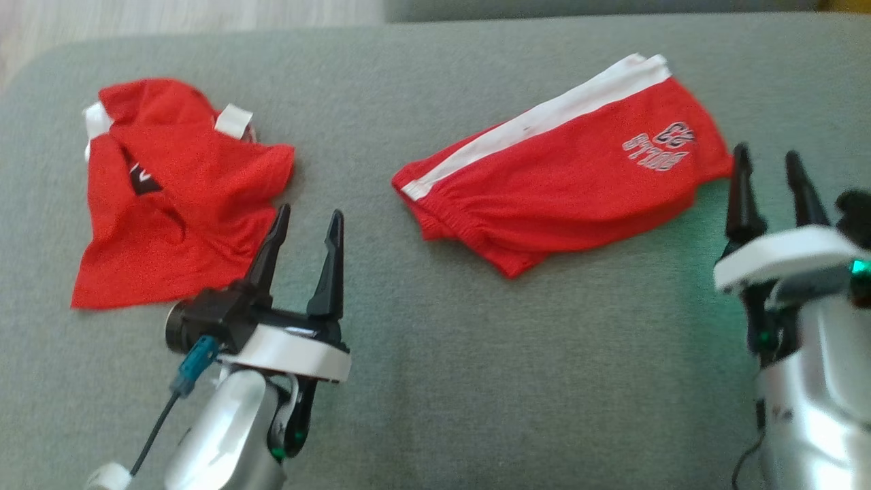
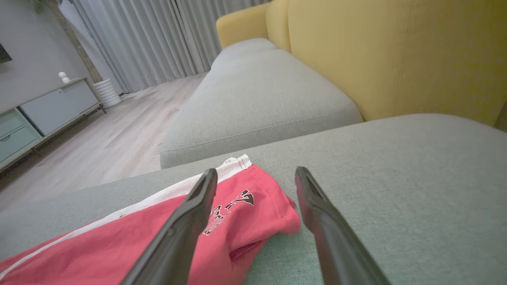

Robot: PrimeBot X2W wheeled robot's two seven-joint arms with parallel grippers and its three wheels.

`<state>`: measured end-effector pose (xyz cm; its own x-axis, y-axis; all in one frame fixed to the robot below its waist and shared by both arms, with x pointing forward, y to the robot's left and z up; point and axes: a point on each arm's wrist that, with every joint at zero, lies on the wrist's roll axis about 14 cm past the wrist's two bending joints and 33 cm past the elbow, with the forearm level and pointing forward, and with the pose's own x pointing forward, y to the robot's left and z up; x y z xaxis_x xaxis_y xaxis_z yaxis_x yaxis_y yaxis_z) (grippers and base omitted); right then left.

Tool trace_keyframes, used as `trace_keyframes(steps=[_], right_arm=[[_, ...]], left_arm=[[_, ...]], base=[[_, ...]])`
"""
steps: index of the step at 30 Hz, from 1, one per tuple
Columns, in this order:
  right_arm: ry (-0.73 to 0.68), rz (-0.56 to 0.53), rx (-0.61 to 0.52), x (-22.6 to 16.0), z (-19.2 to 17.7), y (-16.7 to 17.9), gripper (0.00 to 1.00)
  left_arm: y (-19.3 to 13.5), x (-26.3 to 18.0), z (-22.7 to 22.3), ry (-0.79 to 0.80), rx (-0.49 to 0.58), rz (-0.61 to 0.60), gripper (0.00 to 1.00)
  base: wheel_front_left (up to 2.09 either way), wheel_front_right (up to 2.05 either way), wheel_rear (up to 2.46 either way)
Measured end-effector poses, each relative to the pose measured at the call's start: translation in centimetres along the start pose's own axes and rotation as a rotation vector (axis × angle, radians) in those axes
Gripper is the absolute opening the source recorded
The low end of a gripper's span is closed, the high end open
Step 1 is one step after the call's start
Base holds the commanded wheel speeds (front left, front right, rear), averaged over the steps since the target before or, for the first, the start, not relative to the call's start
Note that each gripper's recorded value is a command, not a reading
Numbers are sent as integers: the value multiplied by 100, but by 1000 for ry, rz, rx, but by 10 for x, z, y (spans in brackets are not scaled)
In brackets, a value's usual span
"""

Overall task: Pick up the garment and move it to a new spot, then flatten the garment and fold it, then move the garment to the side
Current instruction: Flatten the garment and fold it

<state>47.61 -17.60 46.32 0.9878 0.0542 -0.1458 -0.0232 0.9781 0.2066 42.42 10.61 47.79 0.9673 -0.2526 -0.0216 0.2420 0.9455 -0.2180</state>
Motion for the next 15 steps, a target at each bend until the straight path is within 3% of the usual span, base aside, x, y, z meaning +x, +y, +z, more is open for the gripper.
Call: trace_keyframes(steps=[7,15], right_arm=[[183,-115,116,49,-44,-24,100],[363,-141,67,79,-88,-19,100]], left_arm=[[11,10,-15,36,-10,13,100],[25,18,-21,47,-4,40,100]], base=[[0,0,0],[0,0,0]])
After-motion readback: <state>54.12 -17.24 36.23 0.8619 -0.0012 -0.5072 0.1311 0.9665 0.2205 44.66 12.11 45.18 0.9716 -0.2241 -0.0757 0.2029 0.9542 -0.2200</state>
